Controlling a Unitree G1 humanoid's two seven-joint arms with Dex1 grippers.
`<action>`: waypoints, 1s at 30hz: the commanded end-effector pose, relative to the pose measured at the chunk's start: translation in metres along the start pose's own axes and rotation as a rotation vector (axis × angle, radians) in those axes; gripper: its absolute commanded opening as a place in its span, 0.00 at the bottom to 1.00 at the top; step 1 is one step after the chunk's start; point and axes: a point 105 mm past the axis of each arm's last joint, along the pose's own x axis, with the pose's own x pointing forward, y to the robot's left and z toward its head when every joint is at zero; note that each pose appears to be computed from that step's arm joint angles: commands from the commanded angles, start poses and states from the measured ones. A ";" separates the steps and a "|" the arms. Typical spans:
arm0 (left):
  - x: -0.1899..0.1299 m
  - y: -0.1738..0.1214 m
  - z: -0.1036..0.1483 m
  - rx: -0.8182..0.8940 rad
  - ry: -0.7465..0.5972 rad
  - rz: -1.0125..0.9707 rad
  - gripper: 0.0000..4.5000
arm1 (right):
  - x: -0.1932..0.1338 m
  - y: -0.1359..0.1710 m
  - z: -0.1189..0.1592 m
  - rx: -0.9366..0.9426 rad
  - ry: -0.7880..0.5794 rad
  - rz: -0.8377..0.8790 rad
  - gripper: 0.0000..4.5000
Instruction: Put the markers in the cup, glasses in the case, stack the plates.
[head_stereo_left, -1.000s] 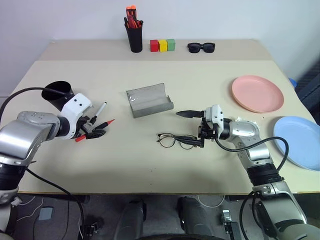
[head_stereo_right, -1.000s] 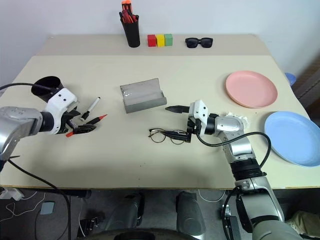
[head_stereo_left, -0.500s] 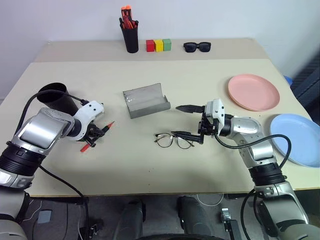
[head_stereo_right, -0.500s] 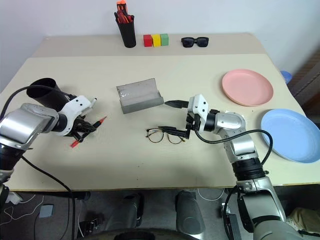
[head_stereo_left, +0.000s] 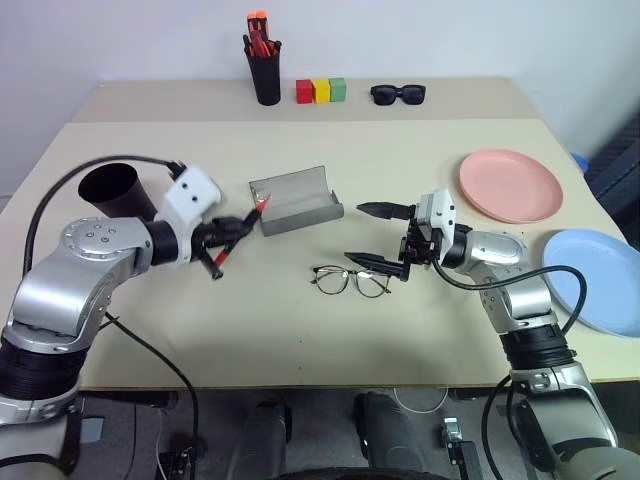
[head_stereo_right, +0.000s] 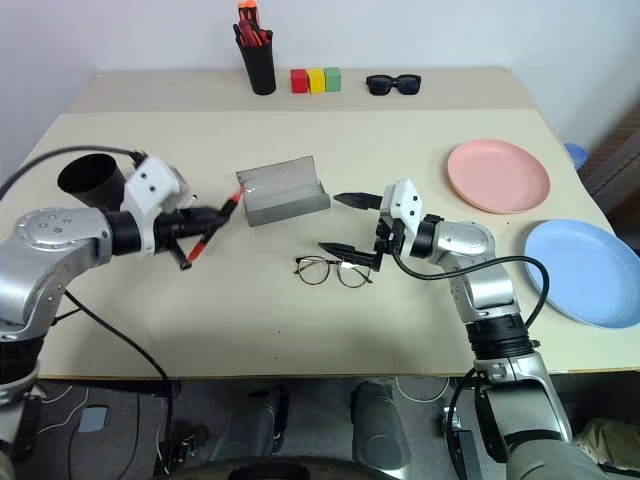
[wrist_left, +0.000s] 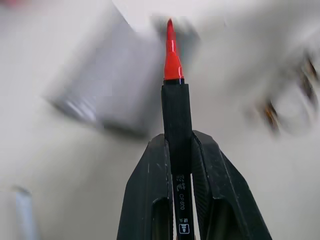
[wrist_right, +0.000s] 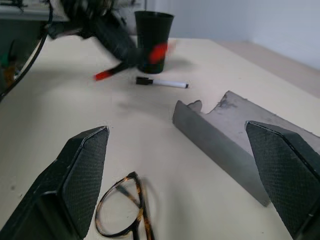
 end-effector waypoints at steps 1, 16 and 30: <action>-0.020 0.038 0.044 0.058 -0.201 0.310 0.02 | 0.001 -0.008 0.018 -0.043 -0.071 -0.014 1.00; -0.098 0.109 0.025 -0.017 -0.420 1.330 0.02 | 0.032 -0.012 0.038 -0.087 -0.256 0.046 1.00; -0.091 0.116 0.008 0.027 -0.380 1.392 0.02 | 0.035 -0.013 0.038 -0.094 -0.276 0.045 1.00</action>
